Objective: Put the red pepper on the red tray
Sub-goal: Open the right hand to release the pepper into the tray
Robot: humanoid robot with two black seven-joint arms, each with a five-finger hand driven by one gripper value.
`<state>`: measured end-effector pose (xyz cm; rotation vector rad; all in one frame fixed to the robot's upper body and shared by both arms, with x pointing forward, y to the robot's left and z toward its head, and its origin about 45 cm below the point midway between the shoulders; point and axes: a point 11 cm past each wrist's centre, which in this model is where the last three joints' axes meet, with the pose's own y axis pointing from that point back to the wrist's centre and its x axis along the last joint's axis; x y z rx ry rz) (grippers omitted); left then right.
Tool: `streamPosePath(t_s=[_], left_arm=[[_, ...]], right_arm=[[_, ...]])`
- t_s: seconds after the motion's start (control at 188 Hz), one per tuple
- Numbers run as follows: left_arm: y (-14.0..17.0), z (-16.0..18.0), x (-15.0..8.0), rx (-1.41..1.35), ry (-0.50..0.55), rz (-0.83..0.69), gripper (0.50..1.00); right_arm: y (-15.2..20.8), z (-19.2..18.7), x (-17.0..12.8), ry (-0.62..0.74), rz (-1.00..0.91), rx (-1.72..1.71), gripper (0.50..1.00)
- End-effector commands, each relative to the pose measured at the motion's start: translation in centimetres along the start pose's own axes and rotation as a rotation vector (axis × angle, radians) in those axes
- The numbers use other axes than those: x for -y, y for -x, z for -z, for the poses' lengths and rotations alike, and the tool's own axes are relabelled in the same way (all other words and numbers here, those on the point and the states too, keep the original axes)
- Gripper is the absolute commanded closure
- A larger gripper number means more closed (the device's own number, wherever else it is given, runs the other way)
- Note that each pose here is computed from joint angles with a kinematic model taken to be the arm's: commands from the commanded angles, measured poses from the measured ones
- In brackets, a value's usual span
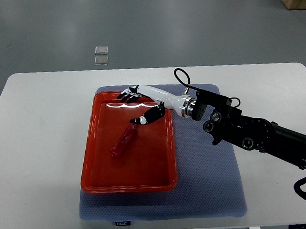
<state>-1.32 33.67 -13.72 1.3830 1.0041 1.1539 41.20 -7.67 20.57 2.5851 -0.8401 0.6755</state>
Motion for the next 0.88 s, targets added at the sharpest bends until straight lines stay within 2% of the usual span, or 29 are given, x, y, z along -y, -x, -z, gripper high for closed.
streamPosePath(t_s=[0.0, 0.09, 0.202, 0.223, 0.25, 0.271, 0.362, 0.367, 0.388, 0.495, 0.676, 0.872], left_arm=[[0.0, 0.0, 0.0, 0.000, 0.000, 0.001, 0.500], [0.0, 0.0, 0.0, -0.002, 0.000, 0.001, 0.500], [0.0, 0.0, 0.0, -0.002, 0.000, 0.001, 0.500], [0.0, 0.0, 0.0, -0.002, 0.000, 0.001, 0.500], [0.0, 0.0, 0.0, -0.002, 0.000, 0.001, 0.500], [0.0, 0.0, 0.0, -0.002, 0.000, 0.001, 0.500], [0.0, 0.0, 0.0, -0.002, 0.000, 0.001, 0.500], [0.0, 0.0, 0.0, -0.002, 0.000, 0.001, 0.500], [0.0, 0.0, 0.0, -0.002, 0.000, 0.001, 0.500], [0.0, 0.0, 0.0, 0.000, 0.000, 0.001, 0.500], [0.1, -0.3, 0.0, -0.001, 0.005, 0.003, 0.500], [0.1, -0.4, 0.0, -0.001, 0.007, 0.004, 0.500]], right_arm=[[-2.5, 0.1, -0.5, -0.033, -0.132, 0.232, 0.713], [-5.4, -0.6, -2.0, -0.103, -0.295, 0.577, 0.685], [-7.6, -1.4, -3.6, -0.214, -0.408, 0.903, 0.673], [-8.1, -1.5, -3.9, -0.235, -0.428, 0.952, 0.652], [-8.4, -2.0, -4.5, -0.259, -0.459, 1.025, 0.597], [-8.6, -2.5, -4.8, -0.271, -0.481, 1.072, 0.589], [-8.7, -3.5, -5.7, -0.290, -0.525, 1.159, 0.587], [-8.8, -4.5, -6.6, -0.319, -0.570, 1.256, 0.587], [-8.8, -4.9, -7.0, -0.332, -0.586, 1.292, 0.587], [-8.3, -6.3, -8.0, -0.365, -0.604, 1.383, 0.587], [-6.5, -8.1, -8.8, -0.341, -0.616, 1.415, 0.587], [-6.4, -9.1, -9.2, -0.312, -0.644, 1.414, 0.587]])
